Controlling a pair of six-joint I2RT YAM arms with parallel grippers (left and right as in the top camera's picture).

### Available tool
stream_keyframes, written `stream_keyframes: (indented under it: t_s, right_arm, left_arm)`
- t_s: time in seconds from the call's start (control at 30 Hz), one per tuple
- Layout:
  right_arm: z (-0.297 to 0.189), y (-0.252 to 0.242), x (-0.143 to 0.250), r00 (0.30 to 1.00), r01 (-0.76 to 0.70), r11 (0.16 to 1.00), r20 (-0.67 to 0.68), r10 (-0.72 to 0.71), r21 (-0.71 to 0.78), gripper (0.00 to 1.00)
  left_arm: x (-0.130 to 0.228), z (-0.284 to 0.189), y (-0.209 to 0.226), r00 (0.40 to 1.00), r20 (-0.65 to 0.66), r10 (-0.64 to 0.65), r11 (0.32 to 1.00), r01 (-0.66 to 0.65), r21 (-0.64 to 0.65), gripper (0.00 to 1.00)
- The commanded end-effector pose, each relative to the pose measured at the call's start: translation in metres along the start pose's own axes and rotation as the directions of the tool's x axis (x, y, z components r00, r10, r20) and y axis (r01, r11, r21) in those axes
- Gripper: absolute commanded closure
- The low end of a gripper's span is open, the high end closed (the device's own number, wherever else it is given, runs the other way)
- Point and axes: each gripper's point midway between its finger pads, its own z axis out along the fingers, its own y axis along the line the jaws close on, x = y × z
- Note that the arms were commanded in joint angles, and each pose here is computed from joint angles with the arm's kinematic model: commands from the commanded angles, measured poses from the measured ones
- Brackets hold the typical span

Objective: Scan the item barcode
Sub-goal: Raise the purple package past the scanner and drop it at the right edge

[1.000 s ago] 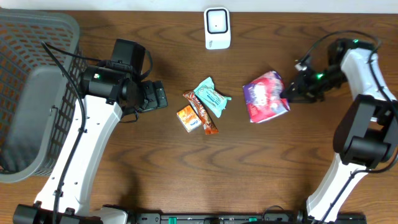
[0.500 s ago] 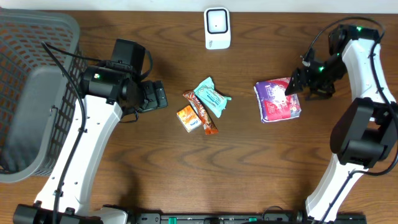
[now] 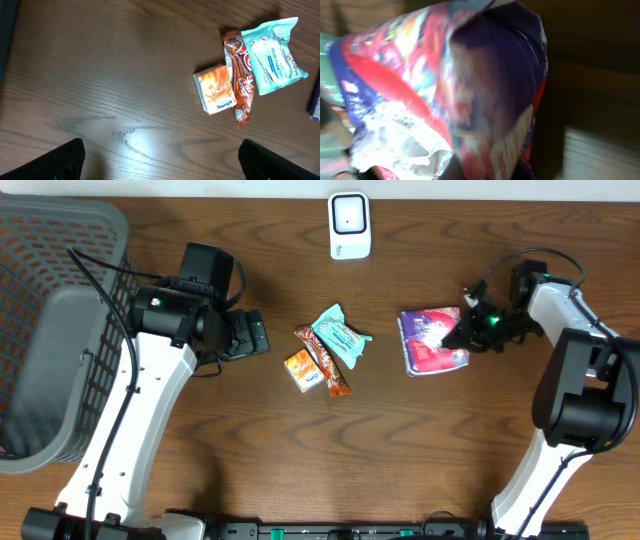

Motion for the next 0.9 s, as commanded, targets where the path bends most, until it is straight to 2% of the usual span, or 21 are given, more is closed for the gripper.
stream_keyframes:
  t_s: [0.0,0.07,0.17,0.33,0.47,0.5,0.63,0.77,0.83,0.87]
  right_arm:
    - [0.016,0.065,0.006,0.999,-0.037,0.964,-0.042,0.027,-0.263,0.99]
    - [0.007,0.107,-0.003,1.000,-0.029,0.890,-0.022,0.021,-0.455,0.99]
    - [-0.003,0.137,-0.023,0.999,-0.027,0.821,0.005,0.037,-0.570,0.99]
    - [-0.001,0.161,-0.068,0.992,-0.015,0.830,0.093,0.080,-0.558,0.99]
    - [0.005,0.185,-0.113,0.957,0.016,0.862,0.259,0.134,-0.507,0.99]
    - [0.003,0.199,-0.132,0.923,0.065,0.871,0.361,0.133,-0.487,0.99]
    - [-0.007,0.222,-0.169,0.804,0.113,0.896,0.570,0.172,-0.429,0.99]
    - [-0.008,0.218,-0.191,0.672,0.041,0.947,0.710,0.211,-0.319,0.99]
    - [-0.014,0.219,-0.201,0.579,-0.003,0.965,0.786,0.216,-0.262,0.99]
    - [-0.016,0.220,-0.203,0.561,-0.008,0.967,0.799,0.215,-0.255,0.99]
  left_arm:
    - [-0.003,0.000,0.003,1.000,0.005,0.014,1.000,-0.013,-0.017,0.02]
    - [-0.003,0.000,0.003,1.000,0.005,0.014,1.000,-0.013,-0.017,0.02]
    - [-0.003,0.000,0.003,1.000,0.005,0.014,1.000,-0.013,-0.017,0.02]
    - [-0.003,0.000,0.003,1.000,0.005,0.014,1.000,-0.013,-0.017,0.02]
    - [-0.003,0.000,0.003,1.000,0.005,0.013,1.000,-0.013,-0.017,0.02]
    - [-0.003,0.000,0.003,1.000,0.005,0.014,1.000,-0.013,-0.017,0.02]
    - [-0.003,0.000,0.003,1.000,0.005,0.014,1.000,-0.013,-0.017,0.02]
    - [-0.003,0.000,0.003,1.000,0.005,0.014,1.000,-0.013,-0.017,0.02]
    - [-0.003,0.000,0.003,1.000,0.005,0.014,1.000,-0.013,-0.017,0.02]
    - [-0.003,0.000,0.003,1.000,0.005,0.014,1.000,-0.013,-0.017,0.02]
